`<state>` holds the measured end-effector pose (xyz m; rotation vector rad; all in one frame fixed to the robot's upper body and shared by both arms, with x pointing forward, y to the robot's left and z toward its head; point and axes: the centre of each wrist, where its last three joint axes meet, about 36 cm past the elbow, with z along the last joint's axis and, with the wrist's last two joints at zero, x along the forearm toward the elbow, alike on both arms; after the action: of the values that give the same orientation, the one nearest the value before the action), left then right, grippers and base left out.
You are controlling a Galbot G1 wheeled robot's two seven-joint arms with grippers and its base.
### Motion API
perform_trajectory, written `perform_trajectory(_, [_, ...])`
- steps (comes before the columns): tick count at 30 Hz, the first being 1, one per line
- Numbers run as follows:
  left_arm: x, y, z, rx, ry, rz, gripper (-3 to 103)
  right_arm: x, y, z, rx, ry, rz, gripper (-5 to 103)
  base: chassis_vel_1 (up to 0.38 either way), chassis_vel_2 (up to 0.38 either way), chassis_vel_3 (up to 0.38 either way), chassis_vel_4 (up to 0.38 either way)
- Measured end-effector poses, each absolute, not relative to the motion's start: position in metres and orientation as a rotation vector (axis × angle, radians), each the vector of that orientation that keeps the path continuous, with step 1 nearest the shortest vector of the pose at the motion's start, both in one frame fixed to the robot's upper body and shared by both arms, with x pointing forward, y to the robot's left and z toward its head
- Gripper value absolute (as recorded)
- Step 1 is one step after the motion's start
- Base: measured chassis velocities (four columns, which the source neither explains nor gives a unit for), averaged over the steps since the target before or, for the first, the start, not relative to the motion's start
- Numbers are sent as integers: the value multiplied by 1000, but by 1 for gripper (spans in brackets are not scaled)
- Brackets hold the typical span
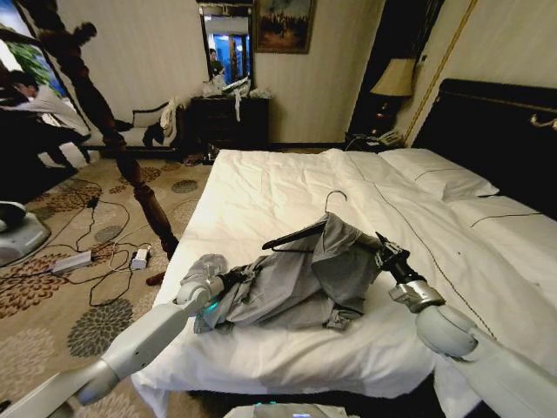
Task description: Pick up the clothes from the bed and hang them on the clothes hanger.
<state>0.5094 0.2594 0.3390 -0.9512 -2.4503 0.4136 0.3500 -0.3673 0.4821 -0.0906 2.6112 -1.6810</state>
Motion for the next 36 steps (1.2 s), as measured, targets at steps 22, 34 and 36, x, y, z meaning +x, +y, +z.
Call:
perform_trajectory(22, [521,289,383,-899,-2574,464,0,353,-366,484,-62,2649,-1628,15,0,0,0,0])
perform_trajectory(34, [508,349,499,-927,-2787,340,0,391,-354,511,18,2760,-1403,15,0,0,0,0])
perform_trajectory(36, [487,343,494,-954,-2776,295,0,390,-352,510,8,2769,-1389,15,0,0,0,0])
